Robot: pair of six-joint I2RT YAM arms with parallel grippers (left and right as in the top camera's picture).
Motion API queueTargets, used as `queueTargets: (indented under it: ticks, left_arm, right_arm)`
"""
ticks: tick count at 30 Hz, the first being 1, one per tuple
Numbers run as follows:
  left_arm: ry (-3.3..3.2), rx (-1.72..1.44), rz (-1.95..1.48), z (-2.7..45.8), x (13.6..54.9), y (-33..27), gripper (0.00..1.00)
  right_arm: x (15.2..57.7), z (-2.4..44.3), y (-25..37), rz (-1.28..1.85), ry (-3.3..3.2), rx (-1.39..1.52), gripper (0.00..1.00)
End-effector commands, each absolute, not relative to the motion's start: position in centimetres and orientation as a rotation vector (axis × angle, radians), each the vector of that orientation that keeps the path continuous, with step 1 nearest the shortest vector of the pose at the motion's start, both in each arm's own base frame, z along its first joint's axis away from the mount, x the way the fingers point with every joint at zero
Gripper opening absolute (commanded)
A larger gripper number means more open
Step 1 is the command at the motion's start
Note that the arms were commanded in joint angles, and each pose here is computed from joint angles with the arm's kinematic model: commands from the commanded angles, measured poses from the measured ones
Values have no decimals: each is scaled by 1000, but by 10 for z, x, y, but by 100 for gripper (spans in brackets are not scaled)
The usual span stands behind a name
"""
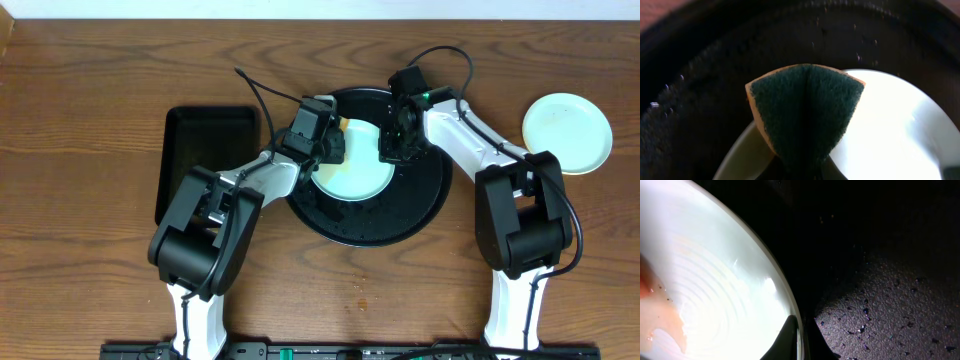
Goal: Clean dirty plates on tray and stack at the side
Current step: 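Scrub green plate with sponge while right gripper holds rim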
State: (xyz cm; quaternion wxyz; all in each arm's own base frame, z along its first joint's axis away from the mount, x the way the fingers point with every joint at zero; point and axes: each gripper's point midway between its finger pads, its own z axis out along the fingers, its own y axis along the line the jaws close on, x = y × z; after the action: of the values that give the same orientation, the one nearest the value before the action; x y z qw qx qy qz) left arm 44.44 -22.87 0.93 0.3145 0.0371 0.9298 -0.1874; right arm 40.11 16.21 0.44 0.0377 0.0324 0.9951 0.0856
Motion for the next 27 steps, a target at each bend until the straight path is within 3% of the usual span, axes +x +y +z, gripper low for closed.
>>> queueTargets:
  ticks: [1, 13, 22, 27]
  left_arm:
    - [2512, 67, -326, -35, 437, -200, 12]
    - [2592, 178, -628, -36, 409, -236, 12]
    - [2893, 140, -536, -68, 352, -211, 11]
    - [2924, 135, -523, -62, 344, -207, 10]
  right_arm:
    - [388, -18, 159, 168, 3098, 71, 1]
    - [388, -18, 159, 168, 3098, 71, 1]
    - [388, -18, 159, 168, 3098, 71, 1]
    - [388, -18, 159, 168, 3098, 71, 1]
